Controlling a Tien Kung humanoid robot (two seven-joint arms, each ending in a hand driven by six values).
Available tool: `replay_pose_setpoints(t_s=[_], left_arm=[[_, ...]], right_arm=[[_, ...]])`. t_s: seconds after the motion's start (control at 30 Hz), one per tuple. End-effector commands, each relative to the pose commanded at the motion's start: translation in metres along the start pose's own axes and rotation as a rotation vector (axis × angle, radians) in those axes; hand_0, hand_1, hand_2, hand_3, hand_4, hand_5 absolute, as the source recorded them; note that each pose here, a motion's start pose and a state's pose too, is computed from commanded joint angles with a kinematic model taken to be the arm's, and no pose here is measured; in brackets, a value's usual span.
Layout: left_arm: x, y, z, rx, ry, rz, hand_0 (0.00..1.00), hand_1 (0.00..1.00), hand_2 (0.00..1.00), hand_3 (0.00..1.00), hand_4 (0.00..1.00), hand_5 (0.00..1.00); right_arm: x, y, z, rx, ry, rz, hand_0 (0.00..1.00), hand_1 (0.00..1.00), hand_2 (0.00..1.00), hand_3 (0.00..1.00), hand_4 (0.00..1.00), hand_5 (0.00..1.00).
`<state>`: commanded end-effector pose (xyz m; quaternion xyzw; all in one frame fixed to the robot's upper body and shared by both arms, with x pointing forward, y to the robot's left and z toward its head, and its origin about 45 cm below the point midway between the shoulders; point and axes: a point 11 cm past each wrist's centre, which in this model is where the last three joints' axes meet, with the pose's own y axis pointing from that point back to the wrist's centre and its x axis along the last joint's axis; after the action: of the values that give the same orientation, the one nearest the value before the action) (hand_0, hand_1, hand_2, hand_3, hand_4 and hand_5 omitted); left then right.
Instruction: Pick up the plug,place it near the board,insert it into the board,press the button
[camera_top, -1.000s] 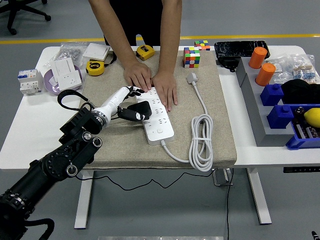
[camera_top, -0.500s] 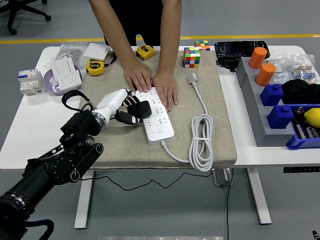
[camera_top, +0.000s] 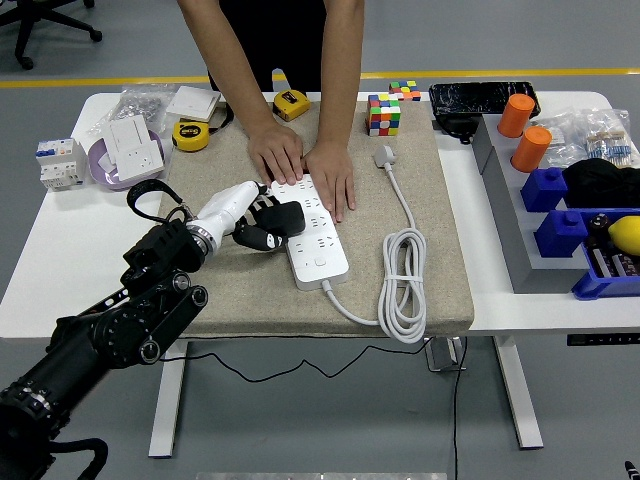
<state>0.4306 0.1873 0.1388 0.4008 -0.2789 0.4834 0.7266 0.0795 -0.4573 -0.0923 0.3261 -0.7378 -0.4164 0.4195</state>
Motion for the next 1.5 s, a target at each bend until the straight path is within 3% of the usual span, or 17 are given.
replay_pose_setpoints(t_s=[0.07,0.1,0.27,0.3,0.93,1.5], left_arm=[[-0.0009,0.0001,0.0002,0.000,0.008,-0.006,0.319,0.476,0.483,0.510,0.779,0.199],[-0.0012,0.0002,0.0003,-0.001,0.010,-0.008,0.272,0.244,0.251,0.334,0.758,0.296],[-0.0043,0.0009,-0.0009,0.002,0.040,-0.023,0.272,0.244,0.251,0.334,0.758,0.296],[-0.0051,0.0010,-0.0014,0.003,0.047,-0.026,0.252,0.110,0.151,0.241,0.736,0.376],[-0.0083,0.0015,-0.0065,0.010,0.064,-0.030,0.237,0.069,0.131,0.219,0.734,0.399],[-0.0055,0.0017,-0.0041,-0.006,0.154,-0.020,0.239,0.066,0.131,0.218,0.729,0.415]], right_arm=[[0.0005,0.0000,0.0004,-0.001,0.001,0.001,0.767,0.770,0.767,0.828,0.998,0.998],[0.0007,-0.0001,0.0006,-0.001,0.001,0.001,0.767,0.770,0.768,0.829,0.998,0.998],[0.0009,-0.0001,0.0019,-0.003,0.003,0.001,0.767,0.770,0.768,0.829,0.998,0.998],[0.0009,-0.0001,0.0021,-0.004,0.004,0.001,0.767,0.770,0.768,0.827,0.998,0.998],[0.0021,-0.0002,0.0028,-0.004,0.004,0.003,0.766,0.770,0.768,0.829,0.998,0.998],[0.0007,-0.0001,0.0016,-0.003,0.002,0.001,0.767,0.770,0.768,0.828,0.998,0.998]])
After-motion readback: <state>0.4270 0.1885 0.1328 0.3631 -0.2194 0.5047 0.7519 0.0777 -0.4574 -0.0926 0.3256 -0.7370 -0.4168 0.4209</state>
